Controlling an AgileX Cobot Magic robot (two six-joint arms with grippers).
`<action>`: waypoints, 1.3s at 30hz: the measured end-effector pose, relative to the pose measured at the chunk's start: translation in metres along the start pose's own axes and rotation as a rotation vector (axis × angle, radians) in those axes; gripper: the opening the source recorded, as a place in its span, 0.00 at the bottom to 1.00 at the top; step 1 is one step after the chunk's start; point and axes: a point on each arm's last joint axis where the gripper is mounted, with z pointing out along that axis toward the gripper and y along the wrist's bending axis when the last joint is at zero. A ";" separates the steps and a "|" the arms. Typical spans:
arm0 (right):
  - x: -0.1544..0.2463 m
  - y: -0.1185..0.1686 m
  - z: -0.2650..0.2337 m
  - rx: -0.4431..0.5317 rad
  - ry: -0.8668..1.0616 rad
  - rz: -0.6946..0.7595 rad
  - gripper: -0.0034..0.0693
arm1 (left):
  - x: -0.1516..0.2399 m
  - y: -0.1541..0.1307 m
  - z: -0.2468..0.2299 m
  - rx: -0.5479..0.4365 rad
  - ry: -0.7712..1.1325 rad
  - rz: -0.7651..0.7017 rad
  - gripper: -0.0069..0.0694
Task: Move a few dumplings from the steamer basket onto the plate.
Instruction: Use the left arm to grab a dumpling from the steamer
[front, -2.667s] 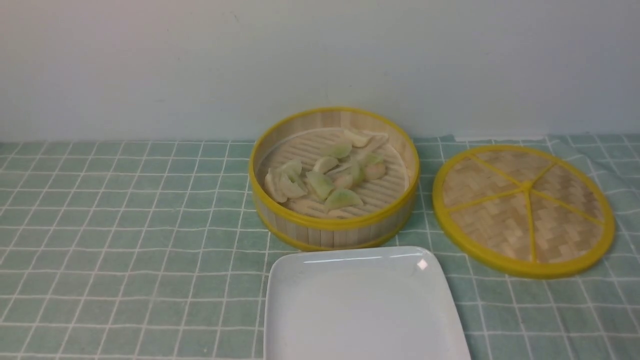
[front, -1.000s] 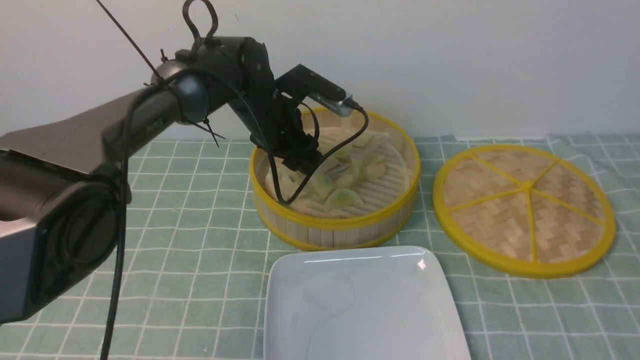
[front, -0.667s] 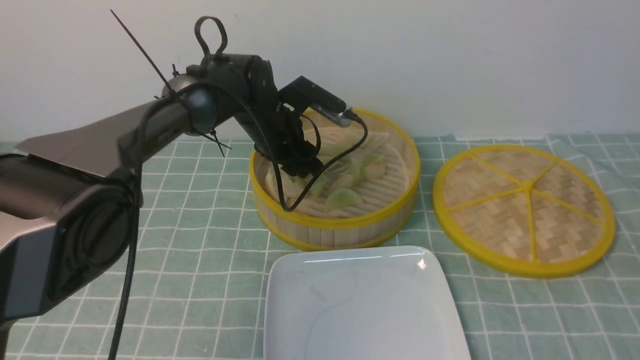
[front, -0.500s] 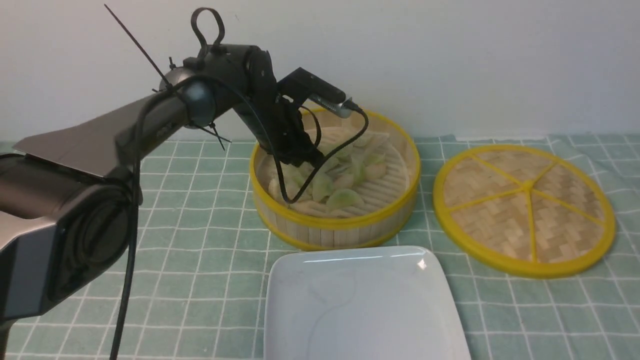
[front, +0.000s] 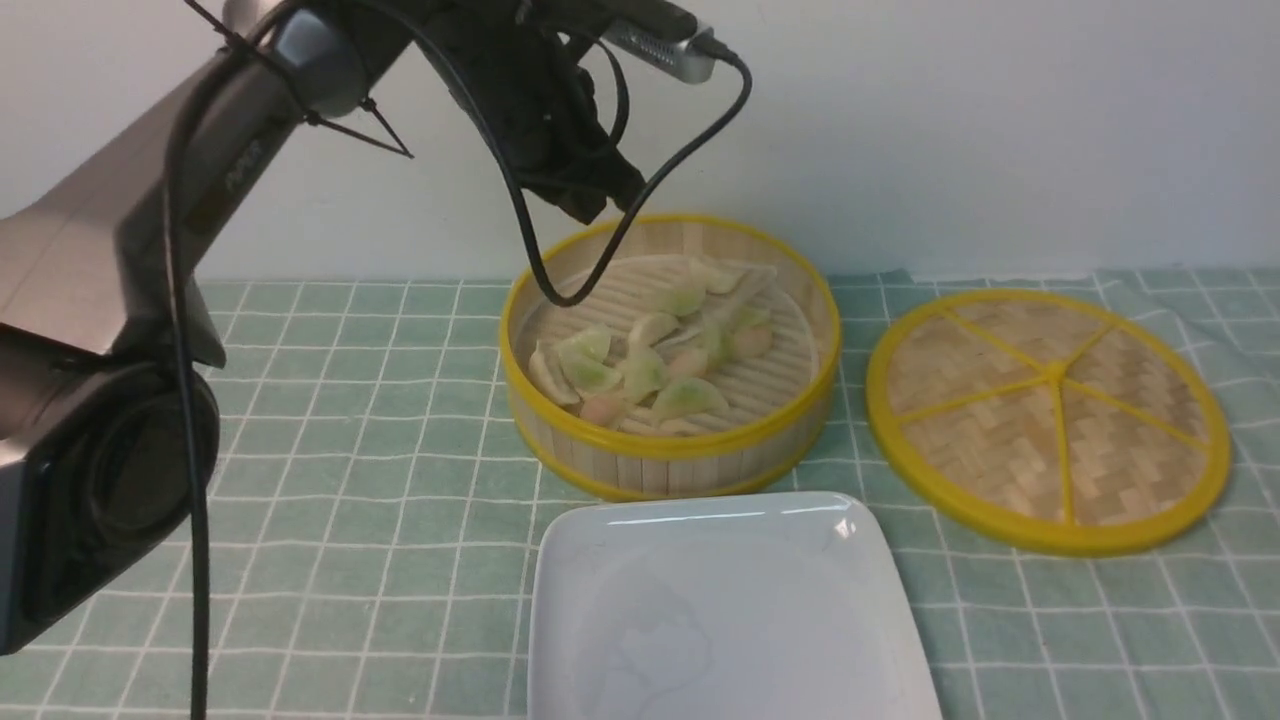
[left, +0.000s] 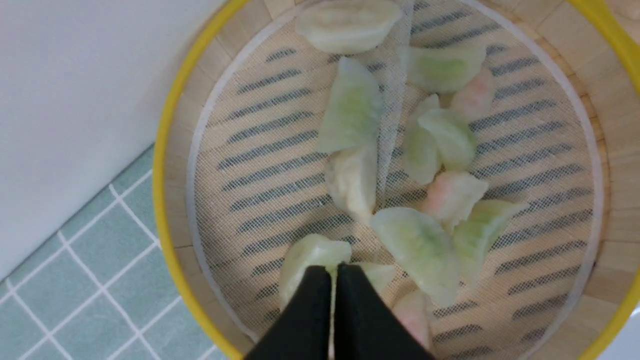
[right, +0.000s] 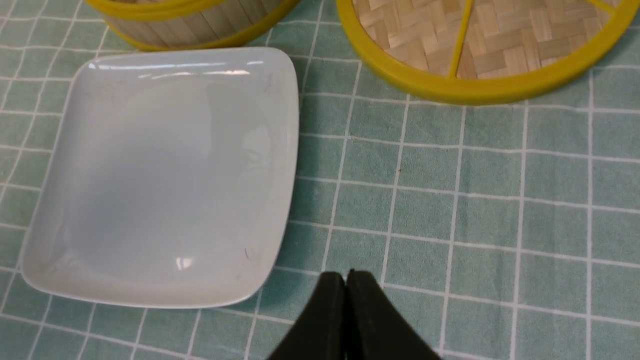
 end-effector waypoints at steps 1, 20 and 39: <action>0.001 0.000 0.000 0.000 0.006 0.000 0.03 | 0.002 0.000 0.005 -0.001 0.015 0.001 0.09; -0.002 0.000 0.000 0.000 -0.024 0.000 0.03 | 0.030 0.007 0.117 0.025 0.136 -0.019 0.66; -0.003 0.000 0.000 -0.001 -0.030 0.000 0.03 | 0.018 0.010 0.095 -0.003 0.113 -0.009 0.47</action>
